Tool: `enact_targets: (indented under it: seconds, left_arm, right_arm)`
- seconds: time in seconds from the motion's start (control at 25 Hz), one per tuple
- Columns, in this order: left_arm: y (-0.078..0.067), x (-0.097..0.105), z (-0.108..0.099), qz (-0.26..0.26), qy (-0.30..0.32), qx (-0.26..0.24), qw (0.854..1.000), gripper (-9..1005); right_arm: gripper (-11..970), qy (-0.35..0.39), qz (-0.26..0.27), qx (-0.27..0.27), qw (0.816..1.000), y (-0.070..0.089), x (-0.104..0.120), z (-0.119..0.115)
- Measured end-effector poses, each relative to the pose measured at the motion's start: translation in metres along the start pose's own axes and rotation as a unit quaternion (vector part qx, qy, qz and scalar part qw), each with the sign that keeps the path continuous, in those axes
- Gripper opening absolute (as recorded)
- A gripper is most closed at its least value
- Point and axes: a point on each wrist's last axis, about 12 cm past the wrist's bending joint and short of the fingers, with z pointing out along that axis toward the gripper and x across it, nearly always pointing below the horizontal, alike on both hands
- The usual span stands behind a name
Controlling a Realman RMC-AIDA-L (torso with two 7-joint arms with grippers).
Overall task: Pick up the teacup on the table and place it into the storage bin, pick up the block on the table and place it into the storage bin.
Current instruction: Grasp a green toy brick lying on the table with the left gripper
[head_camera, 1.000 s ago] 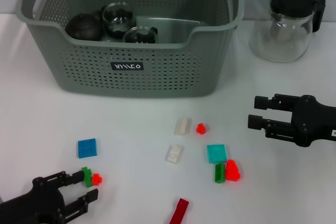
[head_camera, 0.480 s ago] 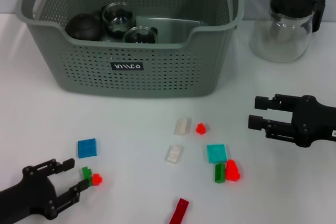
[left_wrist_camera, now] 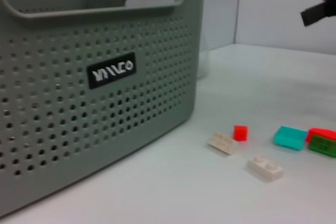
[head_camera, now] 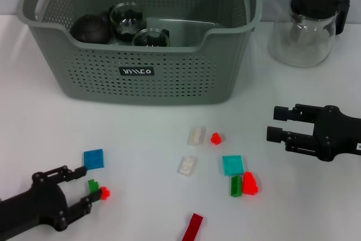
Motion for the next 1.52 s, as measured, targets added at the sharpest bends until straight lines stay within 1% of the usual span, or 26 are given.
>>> enact_targets:
  seconds: [0.16, 0.48, 0.68, 1.04, 1.52]
  left_arm:
    - [-0.0020, -0.0011, 0.0059, 0.002, 0.000, 0.013, 1.000, 553]
    - [-0.0032, 0.0011, 0.0081, 0.001, 0.011, 0.020, 1.000, 553]
    - [-0.0038, 0.0015, 0.0084, -0.001, 0.011, 0.021, 1.000, 552]
    - [-0.0066, 0.0035, 0.0024, -0.006, 0.006, 0.015, 1.000, 553]
    - [-0.0031, 0.0015, 0.0042, -0.003, 0.004, 0.009, 1.000, 553]
  right_arm:
    - [637, 0.000, 0.000, 0.000, 1.000, 0.0001, 0.0003, -0.0002]
    - [637, 0.001, 0.000, 0.000, 1.000, 0.0000, 0.0002, 0.0000]
    - [638, 0.001, 0.000, 0.000, 1.000, -0.0001, -0.0001, 0.0002]
    - [638, 0.001, 0.000, 0.000, 1.000, 0.0001, 0.0004, -0.0002]
    - [639, 0.000, 0.000, 0.000, 1.000, 0.0000, 0.0002, -0.0002]
